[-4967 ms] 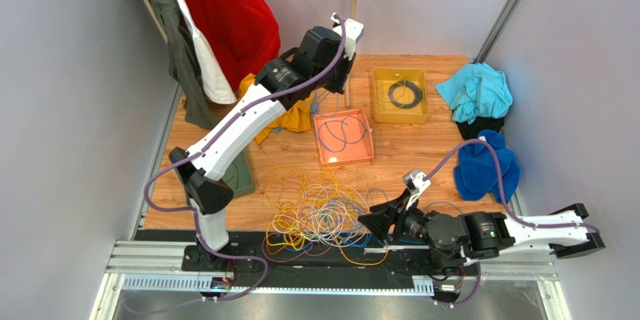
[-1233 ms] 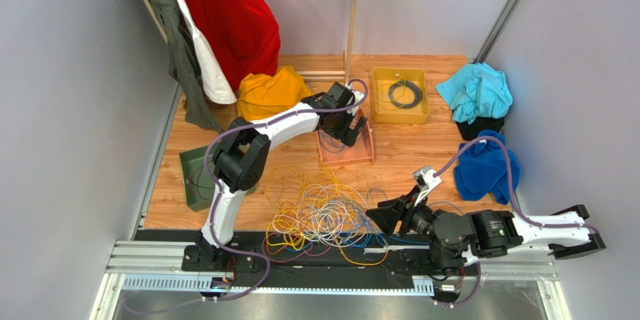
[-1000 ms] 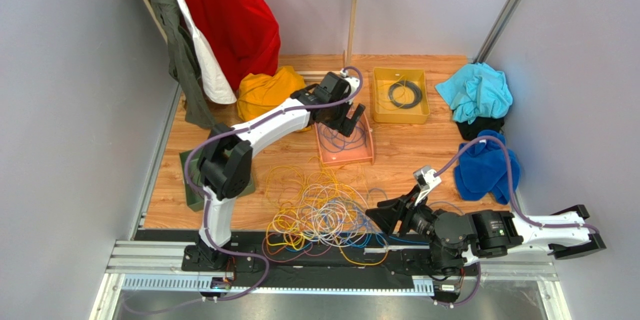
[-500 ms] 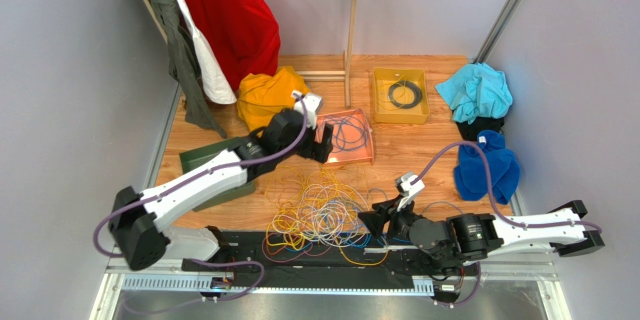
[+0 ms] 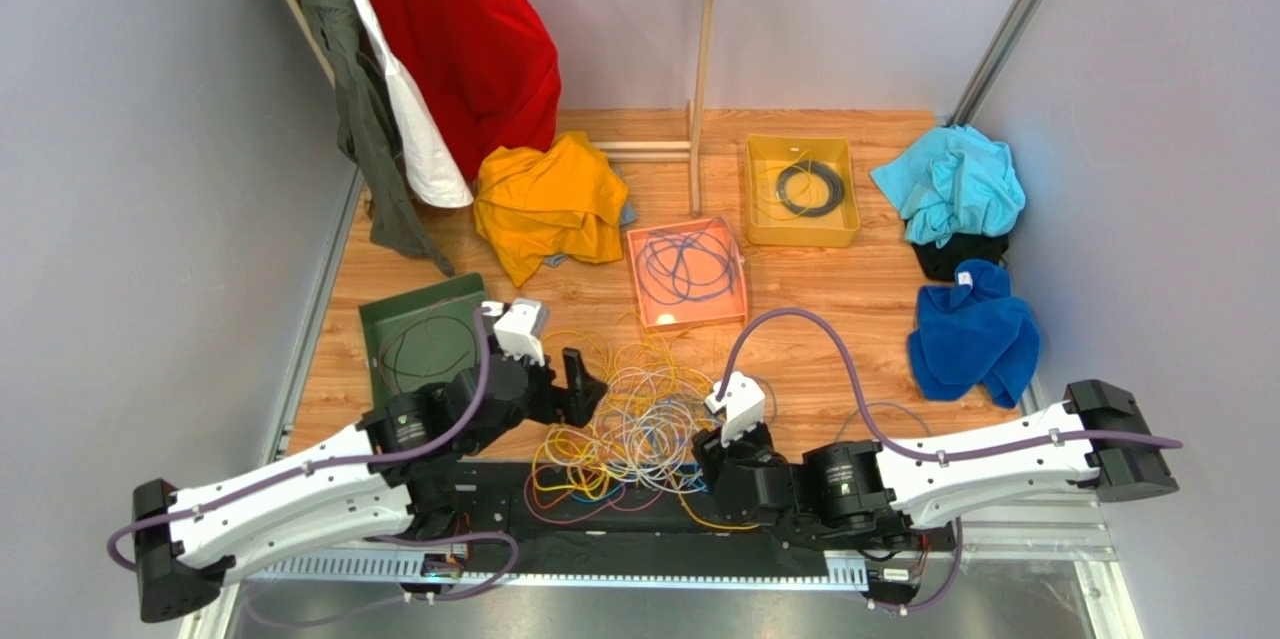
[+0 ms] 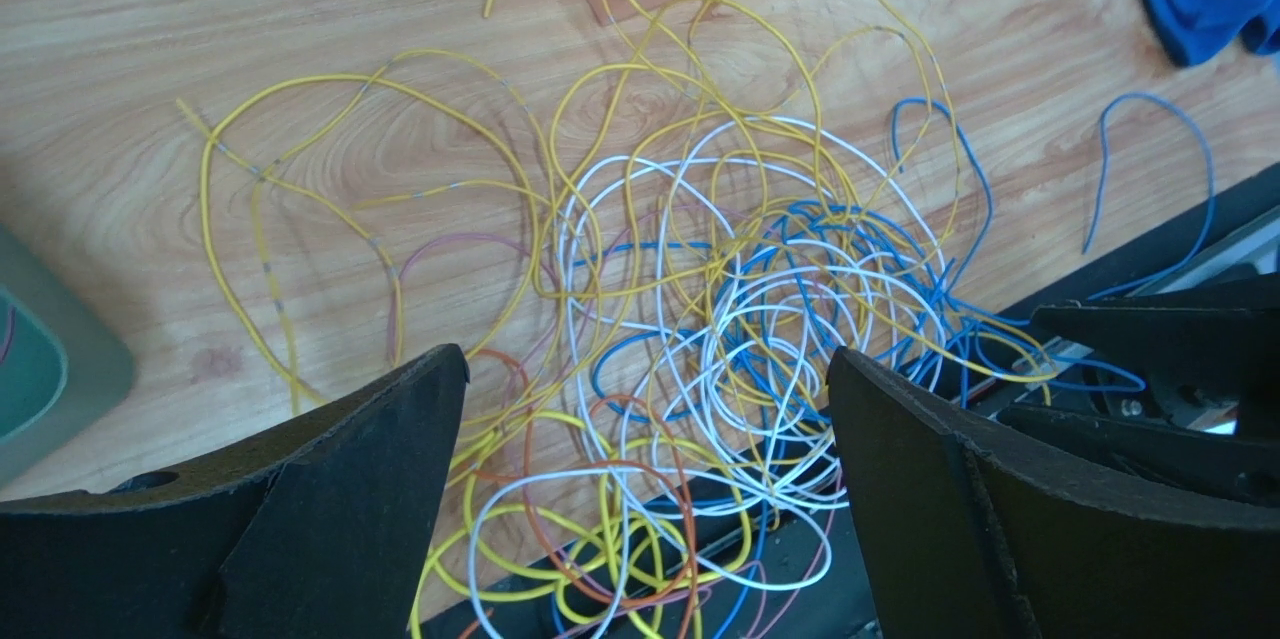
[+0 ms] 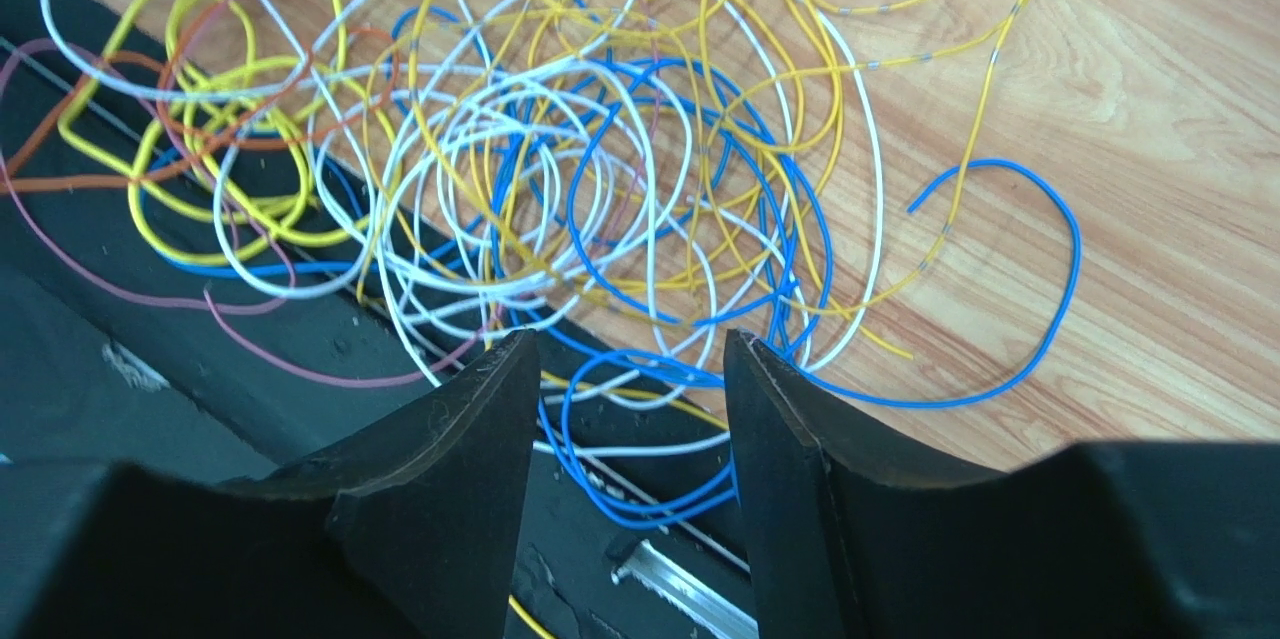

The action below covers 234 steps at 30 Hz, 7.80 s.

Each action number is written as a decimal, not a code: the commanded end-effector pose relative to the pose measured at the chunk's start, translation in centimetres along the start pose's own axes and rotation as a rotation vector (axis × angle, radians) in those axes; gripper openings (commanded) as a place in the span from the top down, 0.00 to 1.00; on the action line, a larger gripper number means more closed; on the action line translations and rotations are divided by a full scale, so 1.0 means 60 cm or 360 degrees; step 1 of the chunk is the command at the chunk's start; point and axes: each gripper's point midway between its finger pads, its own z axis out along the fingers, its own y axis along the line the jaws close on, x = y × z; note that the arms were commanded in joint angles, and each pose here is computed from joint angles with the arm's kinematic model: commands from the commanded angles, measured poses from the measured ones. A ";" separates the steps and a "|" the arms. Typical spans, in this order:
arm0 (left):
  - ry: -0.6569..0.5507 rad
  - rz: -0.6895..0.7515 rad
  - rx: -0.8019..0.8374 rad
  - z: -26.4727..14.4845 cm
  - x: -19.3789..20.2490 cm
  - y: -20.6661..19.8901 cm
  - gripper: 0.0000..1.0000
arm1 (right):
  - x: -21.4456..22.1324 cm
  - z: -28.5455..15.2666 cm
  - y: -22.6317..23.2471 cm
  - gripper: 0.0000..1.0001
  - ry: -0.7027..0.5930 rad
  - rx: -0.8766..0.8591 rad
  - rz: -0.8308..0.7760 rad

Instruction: Untangle the cables

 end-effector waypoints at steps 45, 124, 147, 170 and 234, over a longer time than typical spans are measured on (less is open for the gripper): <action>-0.0441 -0.0083 0.0647 -0.090 -0.053 -0.057 0.01 | -0.745 -0.486 0.076 1.00 -0.1196 -0.0953 0.0138; -0.0118 -0.0115 0.0347 -0.015 0.049 -0.003 0.05 | -0.379 0.262 -0.651 0.64 -0.0173 0.1139 0.0816; -0.0135 -0.0228 0.0368 -0.036 0.025 -0.015 0.07 | -0.267 0.078 -0.212 0.36 -0.0398 0.0297 0.0763; -0.0081 -0.0238 0.0332 -0.027 0.040 -0.010 0.07 | -0.048 0.171 -0.185 0.57 0.0000 0.0450 0.0684; -0.0092 -0.0304 0.0404 -0.025 0.054 -0.013 0.04 | -0.694 -0.059 -0.393 1.00 -0.0836 0.0502 0.0740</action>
